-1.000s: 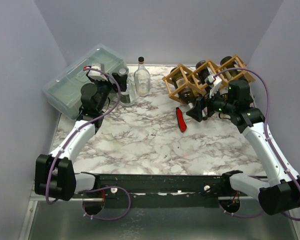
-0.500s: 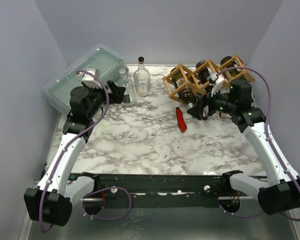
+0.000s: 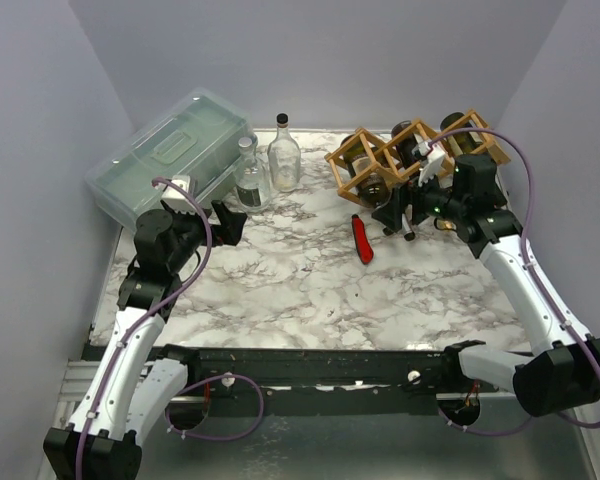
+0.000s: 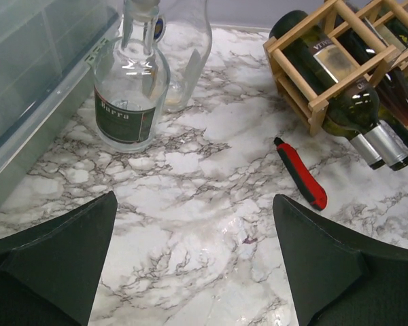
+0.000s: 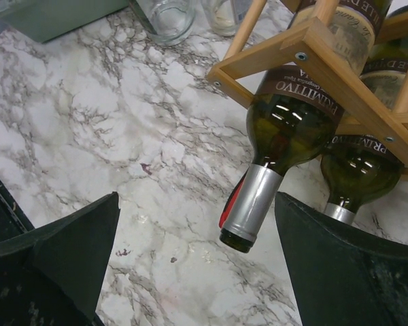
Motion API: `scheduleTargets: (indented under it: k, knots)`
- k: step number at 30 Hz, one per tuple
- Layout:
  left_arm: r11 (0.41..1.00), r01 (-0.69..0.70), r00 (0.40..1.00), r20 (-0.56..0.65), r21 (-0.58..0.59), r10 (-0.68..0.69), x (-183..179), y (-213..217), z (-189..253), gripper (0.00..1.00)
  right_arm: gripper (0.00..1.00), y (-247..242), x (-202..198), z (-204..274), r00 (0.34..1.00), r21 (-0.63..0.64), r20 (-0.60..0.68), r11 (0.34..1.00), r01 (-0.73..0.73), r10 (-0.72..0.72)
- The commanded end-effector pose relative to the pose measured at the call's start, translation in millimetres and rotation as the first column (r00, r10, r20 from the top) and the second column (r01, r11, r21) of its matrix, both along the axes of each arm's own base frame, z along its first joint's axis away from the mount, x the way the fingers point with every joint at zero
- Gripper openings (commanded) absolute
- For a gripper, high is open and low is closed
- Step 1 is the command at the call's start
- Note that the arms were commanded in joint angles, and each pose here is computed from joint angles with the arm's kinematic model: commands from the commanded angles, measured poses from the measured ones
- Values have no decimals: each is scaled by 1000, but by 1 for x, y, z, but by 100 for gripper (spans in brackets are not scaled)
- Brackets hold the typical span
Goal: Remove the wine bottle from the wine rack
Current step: Pick up the wine bottle from the wine rack.
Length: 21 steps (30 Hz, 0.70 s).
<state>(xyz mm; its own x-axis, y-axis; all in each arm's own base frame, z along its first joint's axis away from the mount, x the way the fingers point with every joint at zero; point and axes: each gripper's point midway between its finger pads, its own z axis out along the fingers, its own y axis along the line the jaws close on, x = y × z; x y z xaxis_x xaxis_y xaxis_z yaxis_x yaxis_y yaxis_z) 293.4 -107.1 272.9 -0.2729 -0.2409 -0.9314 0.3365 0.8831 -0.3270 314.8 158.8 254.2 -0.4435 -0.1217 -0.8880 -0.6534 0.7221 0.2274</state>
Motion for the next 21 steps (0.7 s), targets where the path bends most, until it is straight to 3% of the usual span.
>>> scheduleTargets:
  k: [1, 21]
  knots:
    - [999, 8, 1000, -3, 33, -7, -9, 3, -12, 99, 99, -9, 18, -9, 998, -23, 29, 998, 65, -64]
    - [999, 18, 1000, 4, 31, -18, -9, 2, -11, 99, 92, -25, 67, -56, 959, -28, 1, 958, 284, -284]
